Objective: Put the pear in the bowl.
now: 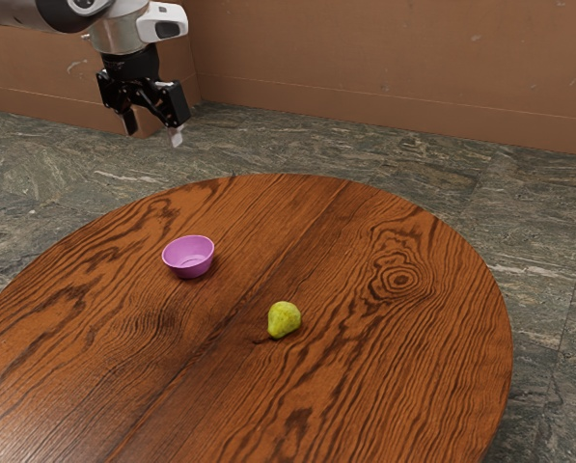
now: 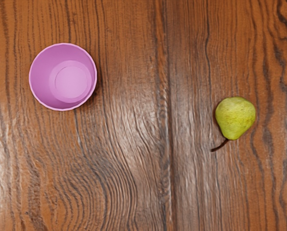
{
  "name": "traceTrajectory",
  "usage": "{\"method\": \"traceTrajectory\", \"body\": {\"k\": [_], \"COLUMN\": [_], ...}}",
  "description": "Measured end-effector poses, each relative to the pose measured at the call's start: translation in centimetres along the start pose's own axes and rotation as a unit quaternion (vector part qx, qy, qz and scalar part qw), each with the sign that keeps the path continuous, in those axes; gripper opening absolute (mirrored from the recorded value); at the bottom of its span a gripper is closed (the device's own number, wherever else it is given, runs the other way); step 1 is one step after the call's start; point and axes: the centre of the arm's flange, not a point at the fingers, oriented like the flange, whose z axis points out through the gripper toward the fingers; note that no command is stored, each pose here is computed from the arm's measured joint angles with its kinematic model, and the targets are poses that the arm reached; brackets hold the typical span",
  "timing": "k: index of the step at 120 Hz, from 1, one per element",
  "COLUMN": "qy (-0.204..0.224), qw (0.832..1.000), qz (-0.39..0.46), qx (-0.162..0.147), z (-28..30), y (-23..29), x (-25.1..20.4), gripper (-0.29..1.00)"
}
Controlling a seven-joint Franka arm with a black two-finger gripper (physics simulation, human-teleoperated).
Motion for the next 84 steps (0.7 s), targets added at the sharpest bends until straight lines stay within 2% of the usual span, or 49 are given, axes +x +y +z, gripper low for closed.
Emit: {"method": "traceTrajectory", "body": {"k": [84], "qy": [-0.002], "qw": [1.000], "qz": [0.004], "qx": [-0.001], "z": [0.09], "y": [0.66], "x": [0.04], "gripper": [0.70]}}
